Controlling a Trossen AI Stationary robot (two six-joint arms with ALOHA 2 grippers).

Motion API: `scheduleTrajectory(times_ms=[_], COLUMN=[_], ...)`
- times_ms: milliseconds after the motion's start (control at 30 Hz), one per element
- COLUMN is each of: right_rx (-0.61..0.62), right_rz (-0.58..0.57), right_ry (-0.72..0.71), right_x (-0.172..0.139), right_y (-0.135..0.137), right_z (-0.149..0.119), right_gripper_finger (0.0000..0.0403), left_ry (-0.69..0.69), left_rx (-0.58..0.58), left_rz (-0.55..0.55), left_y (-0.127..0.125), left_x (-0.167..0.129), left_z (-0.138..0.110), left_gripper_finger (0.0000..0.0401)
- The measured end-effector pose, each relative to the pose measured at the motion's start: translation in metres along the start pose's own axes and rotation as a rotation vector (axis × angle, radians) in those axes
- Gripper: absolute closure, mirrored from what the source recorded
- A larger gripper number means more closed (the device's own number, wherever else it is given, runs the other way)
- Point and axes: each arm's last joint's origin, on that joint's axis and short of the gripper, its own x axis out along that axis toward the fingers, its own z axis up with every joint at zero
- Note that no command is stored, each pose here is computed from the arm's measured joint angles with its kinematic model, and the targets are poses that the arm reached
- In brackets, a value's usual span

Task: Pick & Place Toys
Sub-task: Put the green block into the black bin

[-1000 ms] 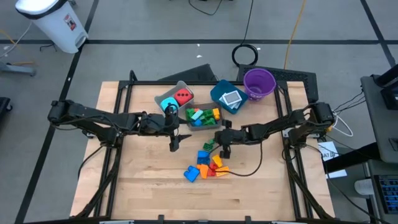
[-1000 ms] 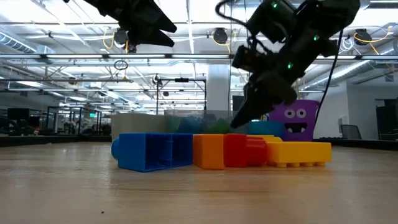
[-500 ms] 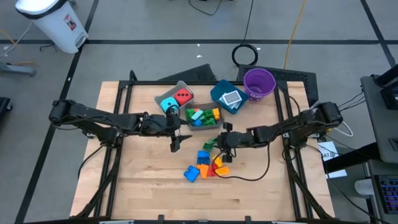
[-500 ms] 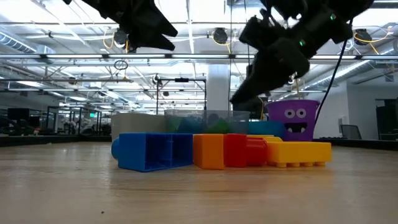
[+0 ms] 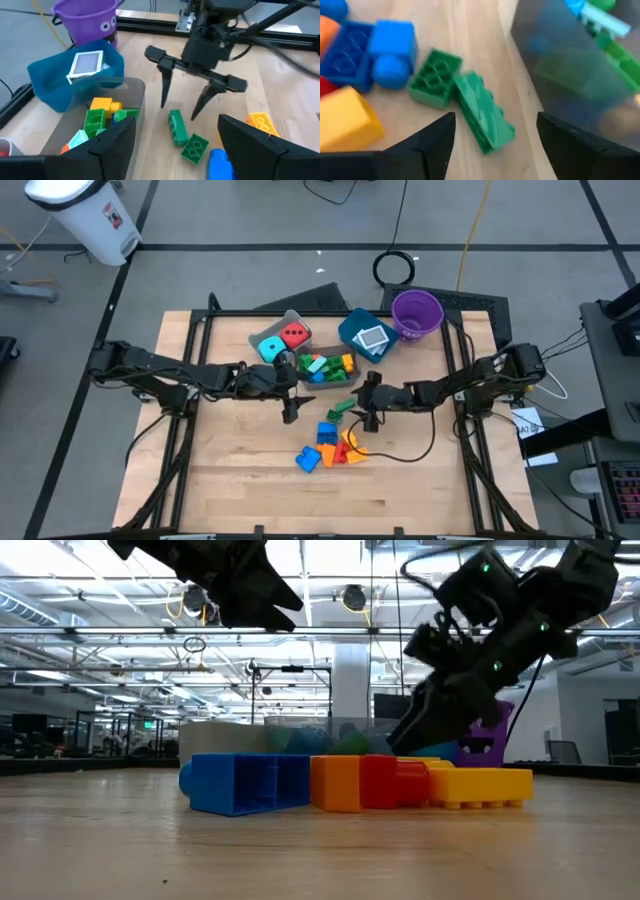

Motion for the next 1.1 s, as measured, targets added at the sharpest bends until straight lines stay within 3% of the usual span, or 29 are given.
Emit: scheduleTrajectory(times_ms=[167, 367, 733, 900, 1100], right_rx=[0.007, 0.0, 0.07, 0.073, 0.139], right_rz=[0.053, 0.034, 0.136, 0.139, 0.225], right_ry=[-0.009, 0.016, 0.022, 0.009, -0.139], right_x=[0.013, 0.025, 0.026, 0.021, -0.006], right_y=[0.002, 0.0, -0.006, -0.007, -0.008], right_z=[-0.008, -0.019, -0.018, -0.014, 0.016], right_gripper_finger=[0.016, 0.0189, 0.0301, 0.0304, 0.0285], left_ry=[0.0, 0.001, 0.012, 0.013, 0.013], left_rx=[0.0, -0.002, 0.002, 0.002, 0.003], left_rz=[-0.001, -0.002, -0.002, -0.002, -0.001], left_y=[0.0, 0.0, 0.0, 0.0, 0.0], left_x=[0.0, 0.0, 0.0, 0.0, 0.0], left_z=[0.0, 0.0, -0.001, -0.001, -0.001], left_gripper_finger=[0.0116, 0.0116, 0.0116, 0.0116, 0.0116])
